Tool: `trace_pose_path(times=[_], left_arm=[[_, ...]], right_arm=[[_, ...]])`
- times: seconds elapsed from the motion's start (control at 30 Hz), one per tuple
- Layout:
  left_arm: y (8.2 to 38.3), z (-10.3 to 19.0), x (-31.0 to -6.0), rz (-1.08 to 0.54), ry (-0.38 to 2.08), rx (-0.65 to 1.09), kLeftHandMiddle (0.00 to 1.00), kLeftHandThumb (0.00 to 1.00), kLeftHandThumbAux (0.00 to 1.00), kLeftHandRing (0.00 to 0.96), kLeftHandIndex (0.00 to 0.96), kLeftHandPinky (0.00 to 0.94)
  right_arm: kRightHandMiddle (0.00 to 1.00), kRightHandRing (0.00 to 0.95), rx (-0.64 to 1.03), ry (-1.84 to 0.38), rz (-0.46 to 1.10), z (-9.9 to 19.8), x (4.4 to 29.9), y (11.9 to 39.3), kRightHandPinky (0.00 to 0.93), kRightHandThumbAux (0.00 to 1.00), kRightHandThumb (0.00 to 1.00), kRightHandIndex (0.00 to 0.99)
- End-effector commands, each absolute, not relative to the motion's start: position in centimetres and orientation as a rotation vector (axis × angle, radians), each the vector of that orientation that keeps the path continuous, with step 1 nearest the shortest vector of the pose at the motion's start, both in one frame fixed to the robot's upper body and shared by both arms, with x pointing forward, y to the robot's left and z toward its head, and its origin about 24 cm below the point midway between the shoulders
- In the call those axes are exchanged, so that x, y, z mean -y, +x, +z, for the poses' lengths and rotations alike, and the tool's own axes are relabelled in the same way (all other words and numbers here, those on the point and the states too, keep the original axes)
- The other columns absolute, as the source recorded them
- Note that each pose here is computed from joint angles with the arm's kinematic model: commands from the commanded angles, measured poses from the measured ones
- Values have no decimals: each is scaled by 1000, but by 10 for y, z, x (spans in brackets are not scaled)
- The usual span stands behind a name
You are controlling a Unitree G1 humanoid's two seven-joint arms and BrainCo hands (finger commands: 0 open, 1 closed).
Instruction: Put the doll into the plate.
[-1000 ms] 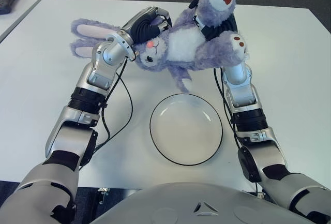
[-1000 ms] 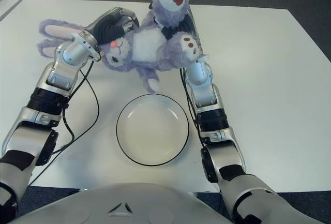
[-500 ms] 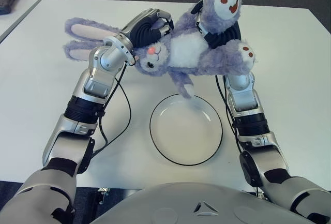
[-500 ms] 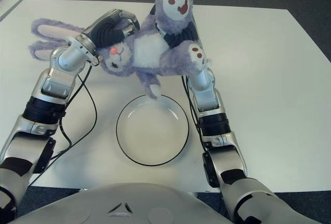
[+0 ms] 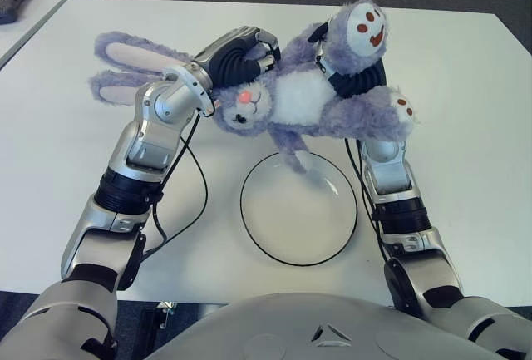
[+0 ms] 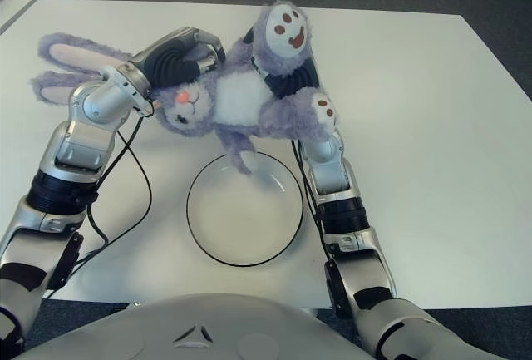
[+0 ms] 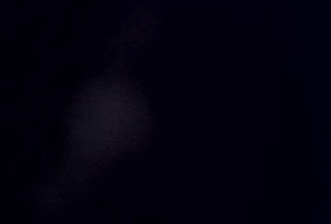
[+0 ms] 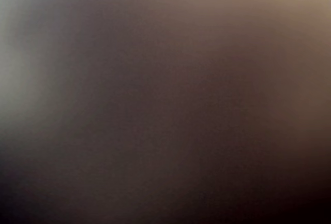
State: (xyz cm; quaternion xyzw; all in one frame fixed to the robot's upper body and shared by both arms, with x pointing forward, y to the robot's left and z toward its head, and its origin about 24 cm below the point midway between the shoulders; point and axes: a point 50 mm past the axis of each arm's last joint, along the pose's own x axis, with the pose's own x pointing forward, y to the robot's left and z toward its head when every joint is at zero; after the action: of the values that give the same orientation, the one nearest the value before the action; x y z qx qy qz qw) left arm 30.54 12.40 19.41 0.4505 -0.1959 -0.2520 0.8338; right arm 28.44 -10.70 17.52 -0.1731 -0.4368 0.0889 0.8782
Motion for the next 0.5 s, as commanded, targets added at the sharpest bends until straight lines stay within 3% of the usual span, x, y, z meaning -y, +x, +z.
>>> trace_pose_path(times=[0.03,0.5], left_arm=[[296,187,-119,-594,942,396,817,730,693,829,445,843],[280,185,-117,-666,872,385,818,736,693,832,445,842]], right_arm=[[853,855,880,-362,181,169,104,279,845,716,705,439],[854,860,843,-350,199,156,102,262,850,717,704,439]])
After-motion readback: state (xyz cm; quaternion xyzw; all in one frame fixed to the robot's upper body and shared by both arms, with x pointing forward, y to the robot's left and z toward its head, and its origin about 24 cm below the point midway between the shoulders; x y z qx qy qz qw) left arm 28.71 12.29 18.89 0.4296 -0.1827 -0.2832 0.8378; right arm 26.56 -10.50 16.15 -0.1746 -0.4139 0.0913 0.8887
